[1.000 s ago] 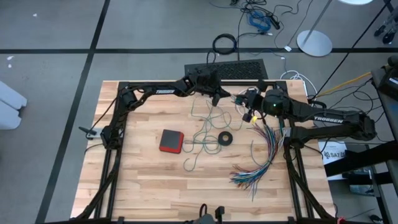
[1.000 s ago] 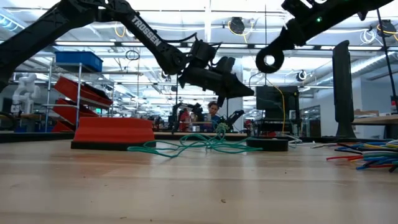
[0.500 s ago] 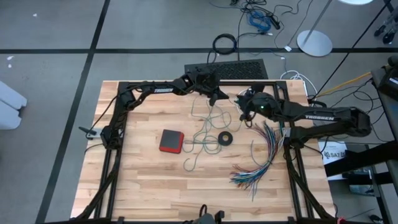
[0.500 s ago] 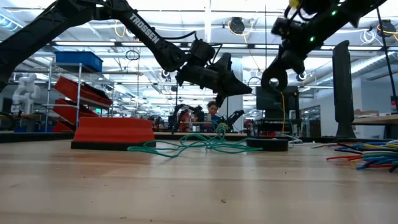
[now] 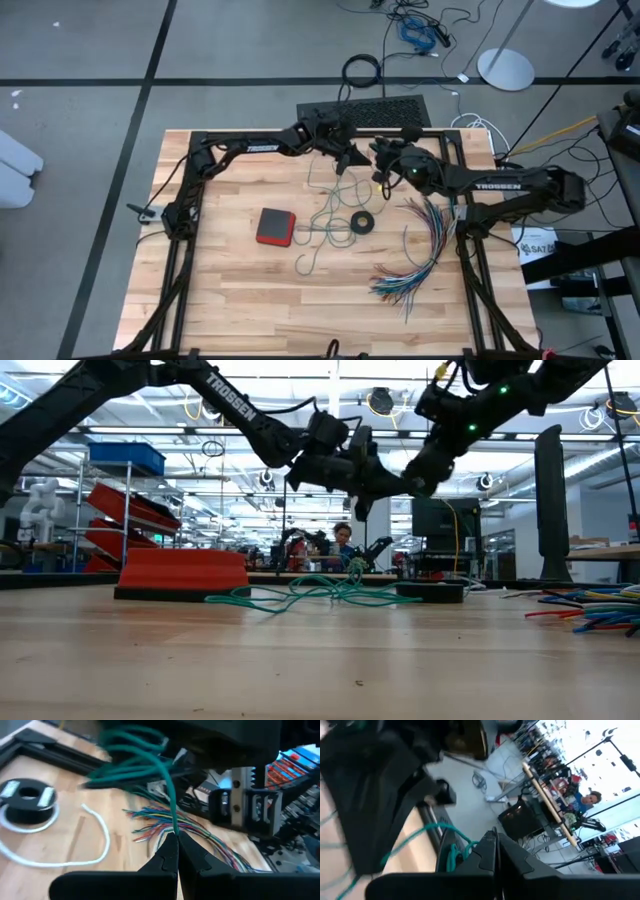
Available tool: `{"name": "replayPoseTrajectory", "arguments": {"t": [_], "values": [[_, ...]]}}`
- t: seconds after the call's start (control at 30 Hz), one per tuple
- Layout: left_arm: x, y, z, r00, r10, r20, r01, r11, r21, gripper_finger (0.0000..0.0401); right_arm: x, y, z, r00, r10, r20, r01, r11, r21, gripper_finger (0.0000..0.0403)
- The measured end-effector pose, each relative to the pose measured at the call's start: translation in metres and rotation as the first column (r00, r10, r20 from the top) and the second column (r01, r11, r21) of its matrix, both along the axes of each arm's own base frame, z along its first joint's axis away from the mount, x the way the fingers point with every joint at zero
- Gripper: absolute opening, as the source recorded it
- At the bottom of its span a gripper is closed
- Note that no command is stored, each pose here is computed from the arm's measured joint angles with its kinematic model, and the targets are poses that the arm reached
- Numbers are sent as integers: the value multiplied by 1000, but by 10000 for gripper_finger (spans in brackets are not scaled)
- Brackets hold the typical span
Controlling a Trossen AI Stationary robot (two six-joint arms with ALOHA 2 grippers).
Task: Coiling cords
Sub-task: Coil the green wire cable on the spool
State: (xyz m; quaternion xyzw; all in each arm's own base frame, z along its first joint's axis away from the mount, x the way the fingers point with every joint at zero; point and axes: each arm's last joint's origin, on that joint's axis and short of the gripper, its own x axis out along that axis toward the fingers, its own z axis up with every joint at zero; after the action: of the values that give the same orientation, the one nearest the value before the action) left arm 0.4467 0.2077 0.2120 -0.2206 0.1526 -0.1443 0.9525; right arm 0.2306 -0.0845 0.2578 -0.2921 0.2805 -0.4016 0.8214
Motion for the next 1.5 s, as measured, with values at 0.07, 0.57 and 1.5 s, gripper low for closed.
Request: {"name": "replayPoseTrajectory", "arguments": {"t": [0.07,0.57,1.5], "values": [[3,-5,2,1000,-13,19,13,1000,11,0,5,-1,0,1000,2,28,-1,1000,-12,0],[14,-21,11,993,46,105,-54,996,75,0,23,-7,1,975,12,222,-1,999,-46,0],[0,-27,45,769,194,609,-321,941,105,0,25,-14,55,704,184,686,-141,983,-119,0]]}}
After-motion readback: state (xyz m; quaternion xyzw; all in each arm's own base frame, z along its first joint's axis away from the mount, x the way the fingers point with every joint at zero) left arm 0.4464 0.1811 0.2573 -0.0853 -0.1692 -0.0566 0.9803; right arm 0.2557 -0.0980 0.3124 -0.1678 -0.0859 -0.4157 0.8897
